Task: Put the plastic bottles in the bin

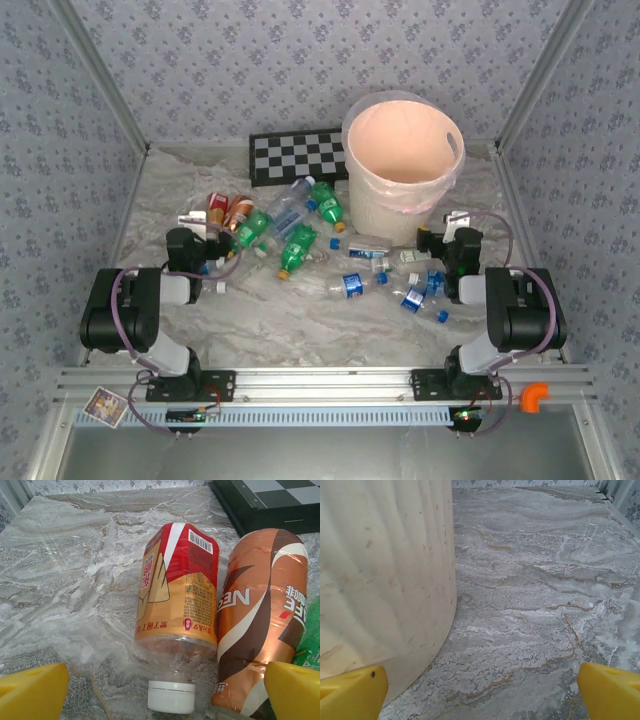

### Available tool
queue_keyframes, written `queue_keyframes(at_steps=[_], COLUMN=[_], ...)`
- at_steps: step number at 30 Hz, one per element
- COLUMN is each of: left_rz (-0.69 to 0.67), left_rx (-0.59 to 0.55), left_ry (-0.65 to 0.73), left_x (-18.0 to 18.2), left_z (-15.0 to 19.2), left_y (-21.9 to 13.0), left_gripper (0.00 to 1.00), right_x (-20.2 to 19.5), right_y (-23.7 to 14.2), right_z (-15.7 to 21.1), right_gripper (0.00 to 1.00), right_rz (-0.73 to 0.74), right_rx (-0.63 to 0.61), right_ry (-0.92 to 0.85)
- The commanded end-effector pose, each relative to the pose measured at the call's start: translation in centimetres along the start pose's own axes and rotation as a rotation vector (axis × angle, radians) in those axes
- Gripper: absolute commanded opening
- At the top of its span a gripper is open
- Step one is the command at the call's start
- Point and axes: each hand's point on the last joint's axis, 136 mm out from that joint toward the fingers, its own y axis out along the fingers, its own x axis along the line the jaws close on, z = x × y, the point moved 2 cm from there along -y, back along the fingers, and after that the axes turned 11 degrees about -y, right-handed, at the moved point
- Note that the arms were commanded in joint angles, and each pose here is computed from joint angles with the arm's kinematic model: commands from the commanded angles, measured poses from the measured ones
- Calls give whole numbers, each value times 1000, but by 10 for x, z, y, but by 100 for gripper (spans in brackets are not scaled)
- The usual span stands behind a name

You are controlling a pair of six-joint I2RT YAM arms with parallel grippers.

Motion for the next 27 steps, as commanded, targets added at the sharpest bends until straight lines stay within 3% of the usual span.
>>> queue_keyframes(at_steps=[1, 15, 18, 27], left_rz=[25, 45, -56, -61], left_rx=[-36, -20, -16, -17], left_ry=[13, -10, -52, -55], left_x=[-3, -2, 13, 14], left_z=[-9, -9, -12, -12], left_y=[-2, 0, 4, 4], left_gripper=[100, 100, 100, 100], right_x=[-1, -1, -1, -1], right_y=[2, 2, 2, 2], right_z=[-8, -9, -9, -8], right_gripper=[99, 99, 99, 99], right_rz=[4, 12, 12, 5], right_rx=[-15, -18, -16, -13], right_ry=[-13, -20, -21, -17])
